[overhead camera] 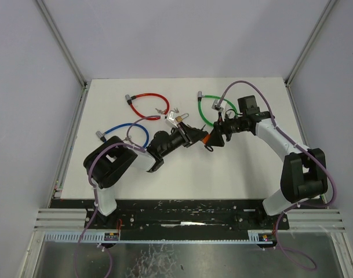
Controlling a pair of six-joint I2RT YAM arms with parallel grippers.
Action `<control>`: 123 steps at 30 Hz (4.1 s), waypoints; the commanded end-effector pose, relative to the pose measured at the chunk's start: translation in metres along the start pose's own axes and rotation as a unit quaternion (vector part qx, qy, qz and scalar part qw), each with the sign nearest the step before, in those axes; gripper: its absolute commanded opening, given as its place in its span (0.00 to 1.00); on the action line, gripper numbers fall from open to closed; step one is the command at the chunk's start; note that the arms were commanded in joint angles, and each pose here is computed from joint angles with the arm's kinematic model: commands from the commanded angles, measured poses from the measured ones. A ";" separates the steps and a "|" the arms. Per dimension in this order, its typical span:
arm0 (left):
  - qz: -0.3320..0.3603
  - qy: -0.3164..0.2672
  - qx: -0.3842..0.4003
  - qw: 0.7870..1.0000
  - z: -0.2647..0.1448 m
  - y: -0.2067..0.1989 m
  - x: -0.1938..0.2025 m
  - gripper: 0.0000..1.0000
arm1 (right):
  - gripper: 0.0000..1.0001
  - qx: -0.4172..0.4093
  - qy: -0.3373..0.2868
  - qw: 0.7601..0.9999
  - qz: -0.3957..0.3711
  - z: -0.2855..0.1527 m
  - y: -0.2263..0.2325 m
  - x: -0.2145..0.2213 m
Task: Lock with the key
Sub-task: Lock the lock.
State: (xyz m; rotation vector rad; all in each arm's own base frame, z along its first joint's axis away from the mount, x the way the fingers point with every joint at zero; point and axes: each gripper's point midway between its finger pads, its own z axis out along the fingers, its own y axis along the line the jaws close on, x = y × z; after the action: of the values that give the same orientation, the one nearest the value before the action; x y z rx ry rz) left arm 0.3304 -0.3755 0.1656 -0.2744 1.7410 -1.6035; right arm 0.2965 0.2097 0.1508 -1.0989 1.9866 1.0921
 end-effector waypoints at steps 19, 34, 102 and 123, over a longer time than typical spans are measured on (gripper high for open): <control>0.144 -0.002 0.229 0.963 -0.043 -0.110 -0.015 0.00 | 0.49 -0.180 -0.065 0.969 0.154 -0.010 0.062 -0.035; 0.157 0.016 0.251 0.955 -0.045 -0.119 -0.010 0.09 | 0.00 -0.236 -0.079 0.955 0.161 -0.017 0.078 -0.041; 0.218 0.237 0.217 0.922 -0.047 -0.079 0.007 0.43 | 0.00 -0.188 -0.063 0.977 0.078 -0.022 0.079 -0.036; 0.217 0.249 0.221 0.918 -0.047 -0.086 0.011 0.00 | 0.22 -0.176 -0.051 0.979 0.085 -0.018 0.074 -0.032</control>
State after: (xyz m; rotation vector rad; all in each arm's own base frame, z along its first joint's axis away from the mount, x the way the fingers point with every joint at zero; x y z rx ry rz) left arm 0.2686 -0.3649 0.2191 0.7097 1.6532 -1.7508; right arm 0.2403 0.2251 0.1857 -0.9805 1.9752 1.6327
